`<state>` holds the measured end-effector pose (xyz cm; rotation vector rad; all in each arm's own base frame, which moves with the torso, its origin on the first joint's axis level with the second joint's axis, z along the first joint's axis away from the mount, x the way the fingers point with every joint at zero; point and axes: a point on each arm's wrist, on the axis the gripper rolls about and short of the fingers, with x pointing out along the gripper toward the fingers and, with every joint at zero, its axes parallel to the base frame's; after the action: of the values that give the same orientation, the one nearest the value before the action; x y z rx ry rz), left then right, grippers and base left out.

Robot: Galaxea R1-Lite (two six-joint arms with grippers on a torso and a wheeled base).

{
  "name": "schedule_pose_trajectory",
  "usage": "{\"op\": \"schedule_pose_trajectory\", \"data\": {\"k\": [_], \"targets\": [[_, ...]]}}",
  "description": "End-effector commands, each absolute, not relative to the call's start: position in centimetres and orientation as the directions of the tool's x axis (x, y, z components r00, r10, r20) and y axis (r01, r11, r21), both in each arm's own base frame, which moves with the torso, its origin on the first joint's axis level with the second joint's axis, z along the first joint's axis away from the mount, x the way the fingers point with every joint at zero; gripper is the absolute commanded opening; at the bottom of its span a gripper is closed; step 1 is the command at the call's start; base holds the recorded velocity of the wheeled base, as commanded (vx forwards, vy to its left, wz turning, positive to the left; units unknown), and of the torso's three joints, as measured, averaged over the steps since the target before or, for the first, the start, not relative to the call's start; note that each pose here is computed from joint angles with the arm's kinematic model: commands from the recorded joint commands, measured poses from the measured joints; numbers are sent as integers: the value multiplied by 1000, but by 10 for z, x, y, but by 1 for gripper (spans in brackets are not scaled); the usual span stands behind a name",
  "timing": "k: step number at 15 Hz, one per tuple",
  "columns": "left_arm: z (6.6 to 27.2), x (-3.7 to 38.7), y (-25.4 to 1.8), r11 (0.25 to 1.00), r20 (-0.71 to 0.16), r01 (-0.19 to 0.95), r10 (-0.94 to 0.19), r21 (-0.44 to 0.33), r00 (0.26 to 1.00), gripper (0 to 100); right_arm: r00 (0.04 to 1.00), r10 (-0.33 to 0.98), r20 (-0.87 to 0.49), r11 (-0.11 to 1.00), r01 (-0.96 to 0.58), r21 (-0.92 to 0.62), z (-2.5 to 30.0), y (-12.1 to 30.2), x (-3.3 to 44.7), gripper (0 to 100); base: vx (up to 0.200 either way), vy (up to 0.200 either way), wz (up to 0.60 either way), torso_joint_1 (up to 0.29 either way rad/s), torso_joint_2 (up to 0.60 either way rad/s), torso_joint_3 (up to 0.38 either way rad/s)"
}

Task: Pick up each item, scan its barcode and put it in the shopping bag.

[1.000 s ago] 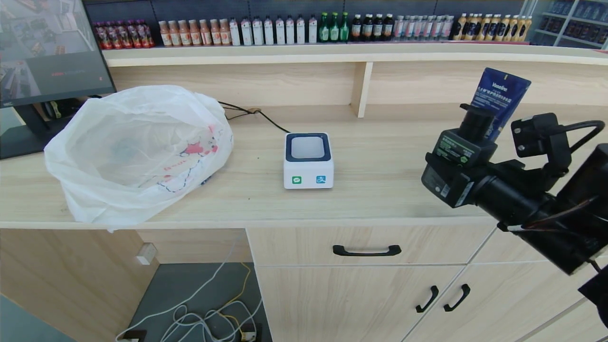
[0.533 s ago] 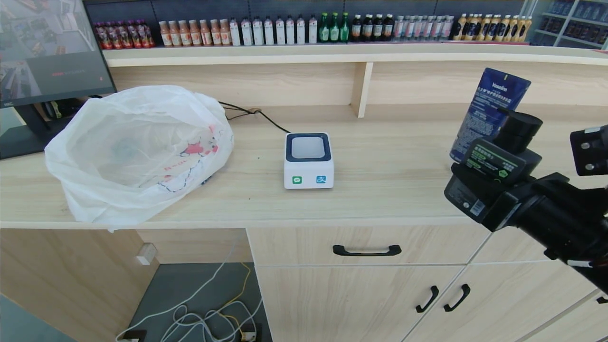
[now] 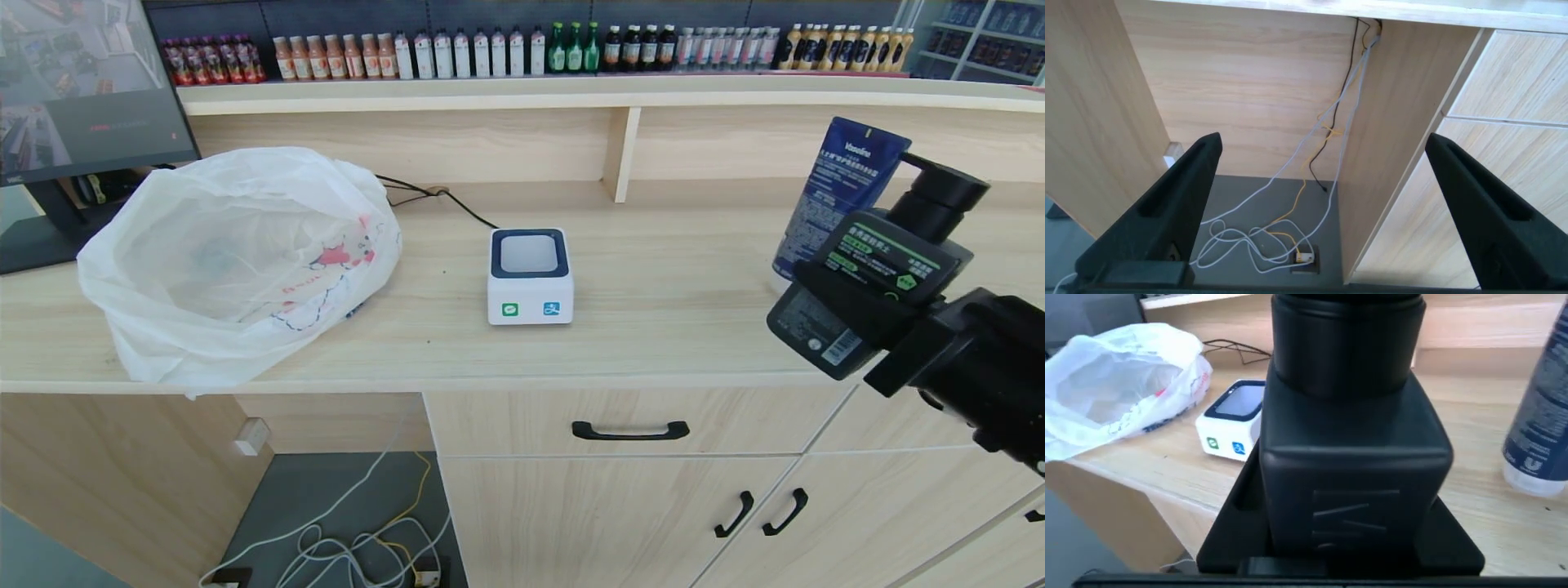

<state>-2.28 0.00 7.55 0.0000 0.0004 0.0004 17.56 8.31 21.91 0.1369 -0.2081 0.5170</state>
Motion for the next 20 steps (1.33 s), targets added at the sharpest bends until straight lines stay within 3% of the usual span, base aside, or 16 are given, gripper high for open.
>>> {"op": "schedule_pose_trajectory", "data": {"k": [1,5,8,10,15,20], "targets": [[75,-23,0,1000,0,0,0,0,1000,100,805,557,204,807,-583,99,212,84,172,0,0,0,0,0,0,0],[75,-23,0,1000,0,0,0,0,1000,100,654,730,199,620,-756,208,213,92,166,0,0,0,0,0,0,0],[75,-23,0,1000,0,0,0,0,1000,100,428,860,277,336,-885,323,234,126,146,0,0,0,0,0,0,0],[75,-23,0,1000,0,0,0,0,1000,100,344,895,284,232,-903,361,238,146,141,0,0,0,0,0,0,0],[75,-23,0,1000,0,0,0,0,1000,100,286,905,316,119,-881,458,242,182,160,0,0,0,0,0,0,0],[75,-23,0,1000,0,0,0,0,1000,100,268,889,373,69,-881,468,243,193,169,0,0,0,0,0,0,0]]}}
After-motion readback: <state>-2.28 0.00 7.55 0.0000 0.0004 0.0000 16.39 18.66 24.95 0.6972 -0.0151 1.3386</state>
